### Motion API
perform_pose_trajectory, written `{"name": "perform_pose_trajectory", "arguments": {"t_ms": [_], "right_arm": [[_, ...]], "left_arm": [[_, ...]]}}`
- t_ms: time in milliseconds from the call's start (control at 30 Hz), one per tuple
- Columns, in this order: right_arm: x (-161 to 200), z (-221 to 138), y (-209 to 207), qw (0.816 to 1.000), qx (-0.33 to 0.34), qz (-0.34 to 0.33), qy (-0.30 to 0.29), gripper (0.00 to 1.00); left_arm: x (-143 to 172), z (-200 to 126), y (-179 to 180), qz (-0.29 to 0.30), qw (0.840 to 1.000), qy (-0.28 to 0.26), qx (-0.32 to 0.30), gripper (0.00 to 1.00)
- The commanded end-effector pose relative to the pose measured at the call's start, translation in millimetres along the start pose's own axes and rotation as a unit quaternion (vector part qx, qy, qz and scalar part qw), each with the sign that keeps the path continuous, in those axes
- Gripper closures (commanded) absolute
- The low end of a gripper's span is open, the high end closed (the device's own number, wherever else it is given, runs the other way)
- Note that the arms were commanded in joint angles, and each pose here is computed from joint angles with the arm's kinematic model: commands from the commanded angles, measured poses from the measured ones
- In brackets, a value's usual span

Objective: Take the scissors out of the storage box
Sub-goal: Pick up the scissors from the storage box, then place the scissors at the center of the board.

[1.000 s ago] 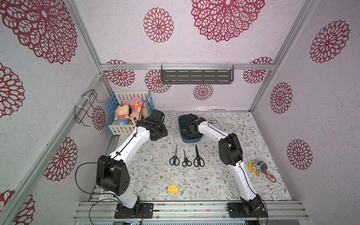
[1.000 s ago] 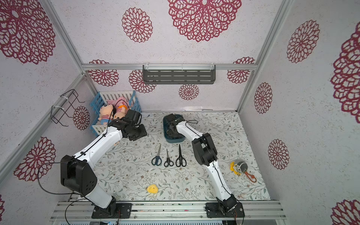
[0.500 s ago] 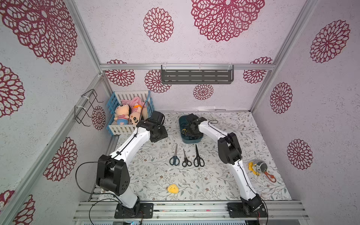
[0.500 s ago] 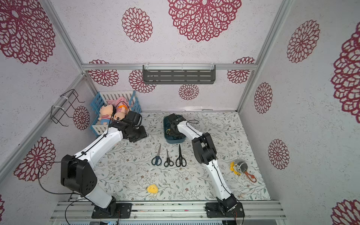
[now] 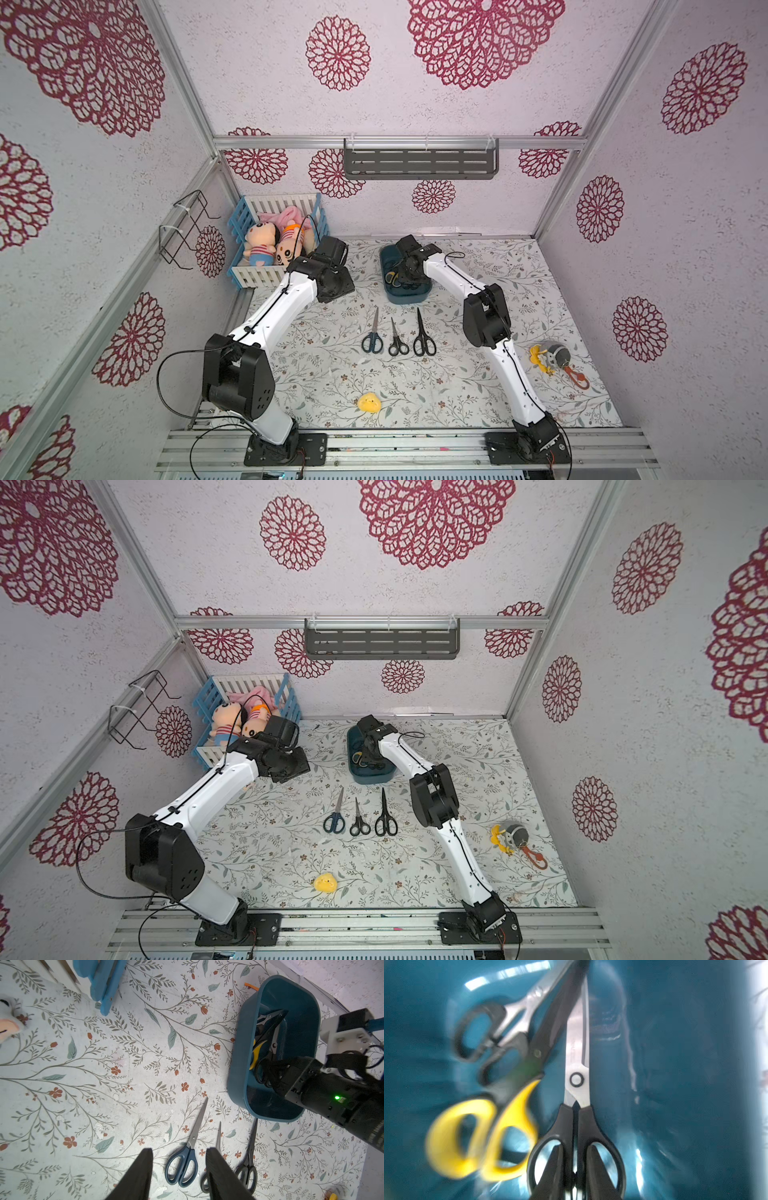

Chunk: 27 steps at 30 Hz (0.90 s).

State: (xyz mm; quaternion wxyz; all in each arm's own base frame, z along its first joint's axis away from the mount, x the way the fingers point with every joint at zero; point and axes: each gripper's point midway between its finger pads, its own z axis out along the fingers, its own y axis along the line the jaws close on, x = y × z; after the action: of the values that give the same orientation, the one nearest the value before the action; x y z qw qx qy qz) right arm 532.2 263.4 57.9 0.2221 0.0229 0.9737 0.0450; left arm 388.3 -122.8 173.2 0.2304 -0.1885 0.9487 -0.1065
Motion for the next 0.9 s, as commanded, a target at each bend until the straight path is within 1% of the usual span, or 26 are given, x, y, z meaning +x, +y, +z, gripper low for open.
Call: {"name": "perform_pose_trajectory", "arguments": {"t_ms": [0, 167, 333, 400, 533, 633, 767, 867], "right_arm": [[-43.3, -65.5, 6.3, 0.997, -0.030, 0.019, -0.065, 0.97], [-39.1, -87.4, 2.6, 0.998, -0.020, 0.010, -0.066, 0.98], [-32.6, -131.0, -2.4, 0.995, -0.025, 0.005, -0.092, 0.97], [-20.1, -145.0, -12.6, 0.995, -0.026, 0.006, -0.093, 0.97], [19.2, -163.5, -42.3, 0.996, -0.017, 0.015, -0.092, 0.97], [57.6, -172.0, -67.6, 0.996, -0.012, 0.028, -0.084, 0.96], [119.1, -157.4, -83.5, 0.998, -0.036, 0.029, -0.050, 0.95], [149.4, -145.5, -90.5, 0.999, -0.027, 0.031, -0.030, 0.95]], "left_arm": [[-12.7, -12.4, -4.2, -0.005, 1.000, -0.018, 0.007, 0.57], [-19.4, -14.8, -11.6, -0.008, 1.000, -0.024, 0.019, 0.57], [-22.1, -16.3, -17.3, -0.007, 0.999, -0.025, 0.026, 0.57], [-22.1, -15.9, -19.5, -0.006, 0.999, -0.025, 0.030, 0.57], [-23.3, -17.6, -23.2, -0.004, 0.999, -0.028, 0.033, 0.57], [-23.7, -18.8, -25.4, -0.001, 0.999, -0.029, 0.034, 0.57], [-24.5, -20.1, -27.3, 0.005, 0.999, -0.030, 0.032, 0.57], [-24.4, -20.7, -29.4, 0.010, 0.999, -0.028, 0.030, 0.57]]}}
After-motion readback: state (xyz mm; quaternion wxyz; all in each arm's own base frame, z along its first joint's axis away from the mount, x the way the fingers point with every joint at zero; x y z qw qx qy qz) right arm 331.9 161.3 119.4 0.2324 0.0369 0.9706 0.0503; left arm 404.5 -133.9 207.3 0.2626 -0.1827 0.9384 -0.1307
